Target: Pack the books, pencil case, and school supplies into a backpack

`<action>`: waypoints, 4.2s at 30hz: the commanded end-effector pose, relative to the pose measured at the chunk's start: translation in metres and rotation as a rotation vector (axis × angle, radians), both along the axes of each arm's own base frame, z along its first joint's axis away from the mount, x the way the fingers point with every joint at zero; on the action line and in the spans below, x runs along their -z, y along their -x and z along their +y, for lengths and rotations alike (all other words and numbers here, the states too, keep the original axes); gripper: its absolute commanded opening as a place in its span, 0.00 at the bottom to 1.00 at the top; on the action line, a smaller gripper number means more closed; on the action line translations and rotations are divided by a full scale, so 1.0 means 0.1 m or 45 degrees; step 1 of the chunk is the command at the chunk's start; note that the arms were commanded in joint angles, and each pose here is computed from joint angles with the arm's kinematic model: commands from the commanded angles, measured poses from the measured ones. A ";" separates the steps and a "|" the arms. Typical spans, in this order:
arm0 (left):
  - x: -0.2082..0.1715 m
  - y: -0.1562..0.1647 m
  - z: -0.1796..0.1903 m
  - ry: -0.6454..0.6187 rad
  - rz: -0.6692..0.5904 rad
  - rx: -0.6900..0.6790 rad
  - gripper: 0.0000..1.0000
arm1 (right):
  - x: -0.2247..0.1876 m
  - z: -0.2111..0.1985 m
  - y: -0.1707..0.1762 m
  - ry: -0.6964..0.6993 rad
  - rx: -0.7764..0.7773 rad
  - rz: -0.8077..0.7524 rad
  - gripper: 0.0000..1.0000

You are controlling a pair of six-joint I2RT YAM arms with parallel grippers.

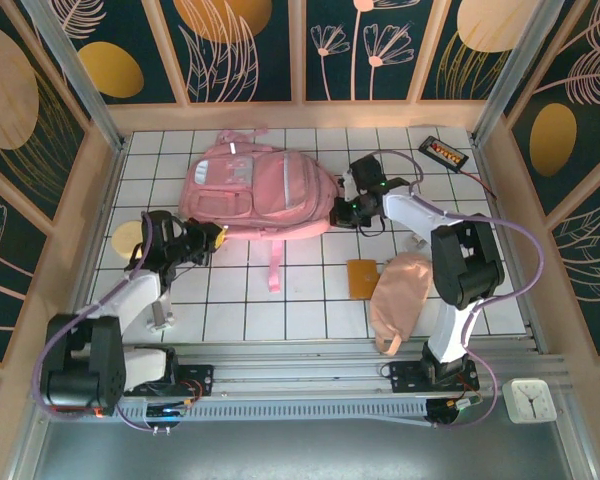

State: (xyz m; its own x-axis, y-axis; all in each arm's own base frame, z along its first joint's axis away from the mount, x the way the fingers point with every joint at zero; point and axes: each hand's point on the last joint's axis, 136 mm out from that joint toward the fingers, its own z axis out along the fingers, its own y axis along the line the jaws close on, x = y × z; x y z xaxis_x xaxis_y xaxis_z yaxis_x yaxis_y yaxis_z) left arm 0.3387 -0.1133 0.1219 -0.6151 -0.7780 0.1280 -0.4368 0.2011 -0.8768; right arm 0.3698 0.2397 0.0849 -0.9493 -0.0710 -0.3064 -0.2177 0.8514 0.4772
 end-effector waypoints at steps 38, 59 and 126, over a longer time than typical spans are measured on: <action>0.34 -0.41 -0.75 0.109 0.031 0.107 0.66 | 0.05 1.69 0.49 -0.244 -0.261 0.181 0.00; 0.91 -0.37 -0.83 0.045 0.155 0.167 0.00 | 0.19 1.43 0.52 -0.082 -0.206 0.231 0.00; 0.57 -0.13 -0.25 -0.164 0.043 0.134 0.68 | 0.03 1.73 0.59 -0.272 -0.370 0.269 0.00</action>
State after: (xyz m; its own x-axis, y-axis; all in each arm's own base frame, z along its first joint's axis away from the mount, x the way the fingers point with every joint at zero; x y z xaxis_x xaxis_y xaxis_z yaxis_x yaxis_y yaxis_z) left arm 0.3255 -0.1314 0.0436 -0.7082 -0.7027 0.0681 -0.4906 0.4205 -0.7632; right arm 0.3151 0.4168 0.0742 -0.9444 -0.2984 -0.1381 -0.3079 0.6548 0.6902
